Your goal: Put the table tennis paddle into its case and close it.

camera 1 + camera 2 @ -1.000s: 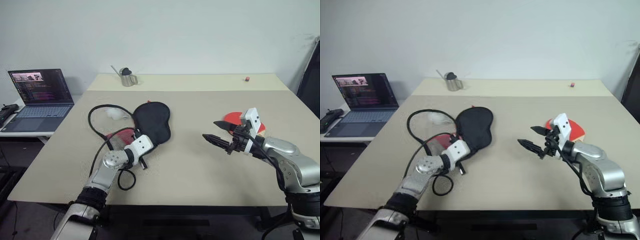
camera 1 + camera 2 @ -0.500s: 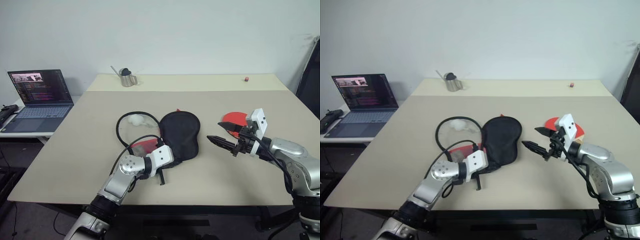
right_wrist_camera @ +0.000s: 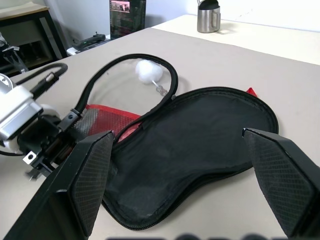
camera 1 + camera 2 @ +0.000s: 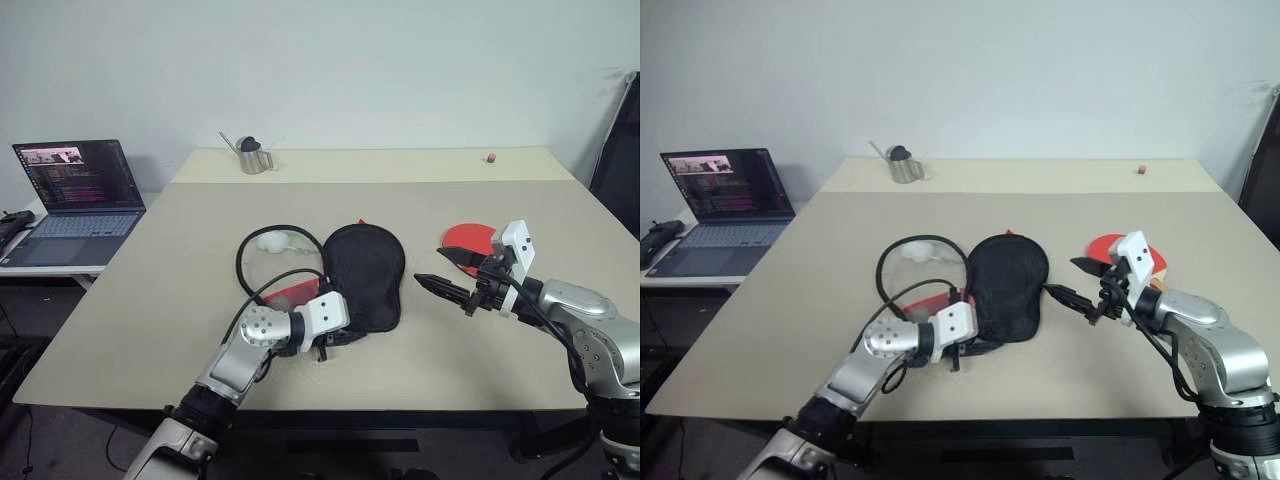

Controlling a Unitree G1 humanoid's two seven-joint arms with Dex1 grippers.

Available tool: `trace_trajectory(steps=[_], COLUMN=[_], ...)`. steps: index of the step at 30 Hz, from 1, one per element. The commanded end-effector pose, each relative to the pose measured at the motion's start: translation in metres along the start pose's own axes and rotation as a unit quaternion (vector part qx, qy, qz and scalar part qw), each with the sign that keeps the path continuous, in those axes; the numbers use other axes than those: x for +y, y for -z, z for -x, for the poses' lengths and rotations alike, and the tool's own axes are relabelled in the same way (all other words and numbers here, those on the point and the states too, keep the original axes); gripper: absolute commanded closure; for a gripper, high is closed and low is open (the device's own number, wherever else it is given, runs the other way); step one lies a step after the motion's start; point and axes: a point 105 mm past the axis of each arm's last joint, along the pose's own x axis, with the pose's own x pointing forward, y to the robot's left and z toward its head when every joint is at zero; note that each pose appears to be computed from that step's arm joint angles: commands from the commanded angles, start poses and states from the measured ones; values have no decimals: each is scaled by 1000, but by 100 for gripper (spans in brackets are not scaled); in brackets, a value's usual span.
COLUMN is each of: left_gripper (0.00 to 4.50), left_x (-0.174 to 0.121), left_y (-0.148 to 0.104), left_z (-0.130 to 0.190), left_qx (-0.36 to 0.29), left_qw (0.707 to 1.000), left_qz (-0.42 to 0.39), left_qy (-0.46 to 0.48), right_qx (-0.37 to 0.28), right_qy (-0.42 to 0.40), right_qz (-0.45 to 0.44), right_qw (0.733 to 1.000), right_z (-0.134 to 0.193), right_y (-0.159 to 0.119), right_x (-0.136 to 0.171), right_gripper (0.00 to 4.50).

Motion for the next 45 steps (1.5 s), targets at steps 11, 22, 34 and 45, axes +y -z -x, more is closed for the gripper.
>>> trace_trajectory(steps=[11, 22, 34, 45], left_gripper=[170, 170, 170, 167], left_x=[68, 76, 76, 75], left_y=[-44, -35, -34, -36], left_z=[81, 129, 142, 136], left_qx=[-137, -143, -120, -114], left_qw=[963, 943, 950, 952], left_qz=[145, 213, 202, 196], left_qy=[-183, -214, -208, -204], right_qx=[21, 105, 142, 140], right_qy=[9, 75, 134, 86], right_qz=[-22, -100, -122, -104], right_qw=[1000, 987, 973, 981], right_z=[-29, -75, -105, -140], right_y=[5, 37, 65, 64], right_x=[-14, -29, -50, -25], right_gripper=[0, 0, 0, 39])
